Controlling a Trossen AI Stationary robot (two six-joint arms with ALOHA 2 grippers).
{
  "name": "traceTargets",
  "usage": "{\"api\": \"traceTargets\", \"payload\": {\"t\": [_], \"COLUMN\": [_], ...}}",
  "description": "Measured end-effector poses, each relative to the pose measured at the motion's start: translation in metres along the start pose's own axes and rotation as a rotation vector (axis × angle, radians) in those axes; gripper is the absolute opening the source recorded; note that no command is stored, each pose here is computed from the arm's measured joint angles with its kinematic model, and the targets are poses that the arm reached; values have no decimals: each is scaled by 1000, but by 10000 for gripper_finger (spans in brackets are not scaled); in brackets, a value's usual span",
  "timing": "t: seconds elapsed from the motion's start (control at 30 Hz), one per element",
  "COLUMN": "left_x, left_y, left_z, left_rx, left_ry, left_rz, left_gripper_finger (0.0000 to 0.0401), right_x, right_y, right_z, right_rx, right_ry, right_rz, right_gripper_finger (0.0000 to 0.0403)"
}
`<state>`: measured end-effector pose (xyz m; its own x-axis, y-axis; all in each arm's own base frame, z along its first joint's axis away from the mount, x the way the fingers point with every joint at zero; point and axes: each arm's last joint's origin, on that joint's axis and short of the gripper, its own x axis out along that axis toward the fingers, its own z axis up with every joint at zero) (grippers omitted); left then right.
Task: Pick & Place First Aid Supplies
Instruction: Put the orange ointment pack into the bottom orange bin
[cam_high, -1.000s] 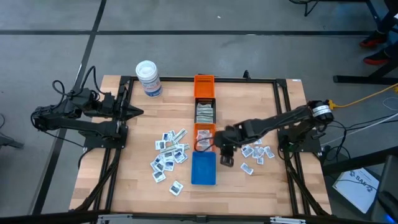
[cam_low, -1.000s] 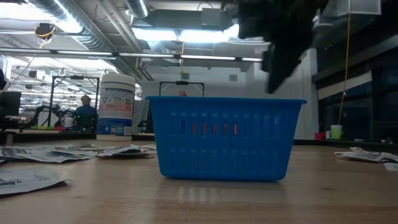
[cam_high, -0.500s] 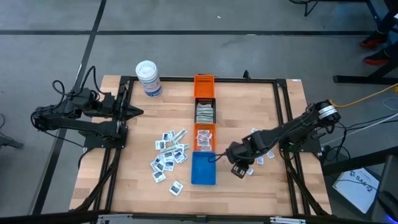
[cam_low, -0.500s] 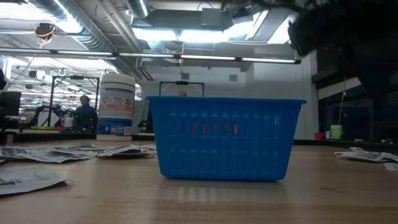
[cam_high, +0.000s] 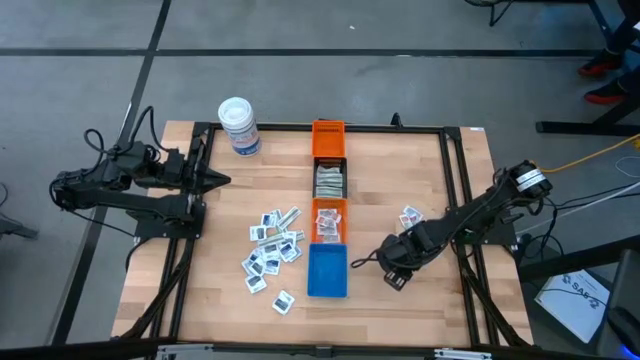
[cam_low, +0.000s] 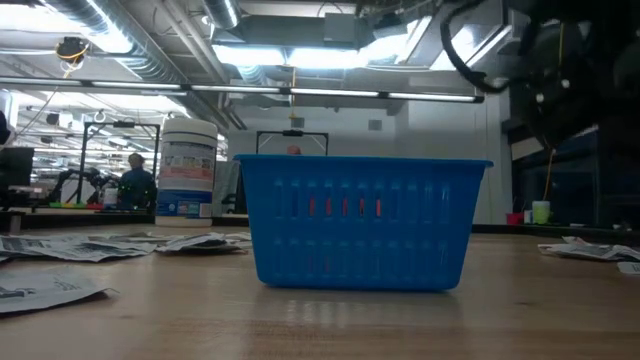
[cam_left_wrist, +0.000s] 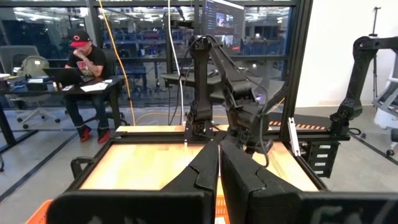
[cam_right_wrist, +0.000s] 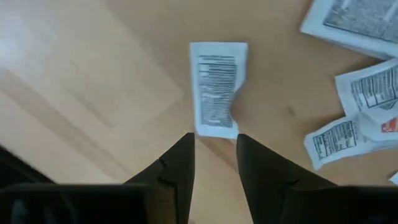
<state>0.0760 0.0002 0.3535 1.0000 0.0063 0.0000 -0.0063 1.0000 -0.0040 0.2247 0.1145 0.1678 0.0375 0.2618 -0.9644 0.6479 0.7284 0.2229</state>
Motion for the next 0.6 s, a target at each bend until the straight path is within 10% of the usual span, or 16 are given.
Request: {"api": "traceTargets", "payload": {"t": [0.6], "left_x": [0], "left_y": [0], "left_z": [0], "left_rx": [0], "left_ry": [0], "left_rz": [0], "left_gripper_finger": [8], "right_x": [26], "right_y": [-15], "right_z": [-1], "right_rx": [-8], "right_ry": [3], "right_rz": [66], "right_gripper_finger": [109]}}
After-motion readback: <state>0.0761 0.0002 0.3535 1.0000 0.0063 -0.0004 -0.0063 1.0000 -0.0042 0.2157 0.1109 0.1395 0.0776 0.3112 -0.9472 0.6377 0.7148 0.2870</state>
